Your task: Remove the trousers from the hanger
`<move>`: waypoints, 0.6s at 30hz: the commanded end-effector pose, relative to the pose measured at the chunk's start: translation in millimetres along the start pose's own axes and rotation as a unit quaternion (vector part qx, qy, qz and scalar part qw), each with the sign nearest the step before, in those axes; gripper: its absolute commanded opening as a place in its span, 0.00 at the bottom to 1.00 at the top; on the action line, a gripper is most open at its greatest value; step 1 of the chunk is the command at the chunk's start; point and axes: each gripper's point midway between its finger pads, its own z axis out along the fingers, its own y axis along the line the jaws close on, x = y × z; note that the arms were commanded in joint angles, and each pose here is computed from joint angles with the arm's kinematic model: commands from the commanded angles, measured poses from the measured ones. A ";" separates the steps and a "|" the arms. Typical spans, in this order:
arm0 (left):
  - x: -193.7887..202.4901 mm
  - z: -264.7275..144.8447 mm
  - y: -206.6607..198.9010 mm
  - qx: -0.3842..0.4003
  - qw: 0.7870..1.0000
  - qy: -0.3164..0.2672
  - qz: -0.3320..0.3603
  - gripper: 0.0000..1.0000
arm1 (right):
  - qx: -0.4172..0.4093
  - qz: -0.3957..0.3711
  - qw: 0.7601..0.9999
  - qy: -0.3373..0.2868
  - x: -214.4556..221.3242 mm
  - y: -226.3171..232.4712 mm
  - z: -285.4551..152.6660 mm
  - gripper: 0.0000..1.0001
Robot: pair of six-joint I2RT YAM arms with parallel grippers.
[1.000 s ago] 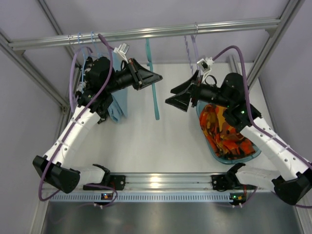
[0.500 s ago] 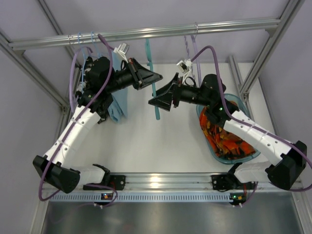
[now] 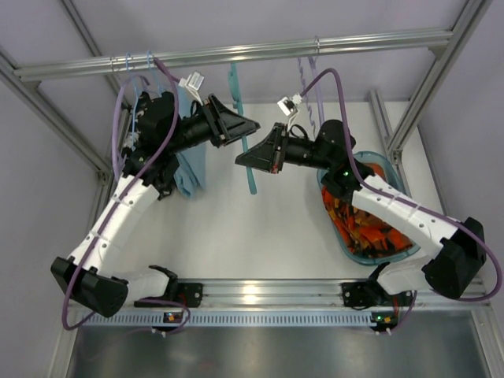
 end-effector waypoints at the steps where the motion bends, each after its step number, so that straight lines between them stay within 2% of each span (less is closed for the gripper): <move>1: -8.3 -23.4 -9.0 0.004 0.998 -0.029 0.059 0.53 | -0.087 -0.059 0.993 -0.048 -33.5 47.7 3.9 0.00; 2: -9.9 -29.6 -4.6 -0.006 0.997 -0.031 0.075 0.66 | -0.087 -0.052 0.994 -0.045 -31.6 44.0 6.5 0.00; 4: -8.7 -43.0 -10.0 -0.007 0.994 -0.036 0.101 0.75 | -0.091 -0.051 0.994 -0.044 -31.3 42.7 8.9 0.00; 5: -8.5 -48.2 -8.0 -0.014 0.993 -0.038 0.114 0.83 | -0.087 -0.045 0.994 -0.043 -29.8 37.4 11.3 0.00; 9: 4.5 -72.6 -3.6 -0.045 0.979 -0.034 0.196 0.96 | -0.085 -0.052 0.994 -0.048 -29.5 27.1 16.4 0.00; 11: 9.0 -86.4 -1.2 -0.066 0.976 -0.040 0.203 0.98 | -0.085 -0.063 0.993 -0.049 -29.5 19.6 19.8 0.00; 18: 3.9 -111.5 -19.9 -0.053 0.971 -0.065 0.224 0.98 | -0.071 -0.119 0.989 -0.051 -33.1 -16.9 39.2 0.00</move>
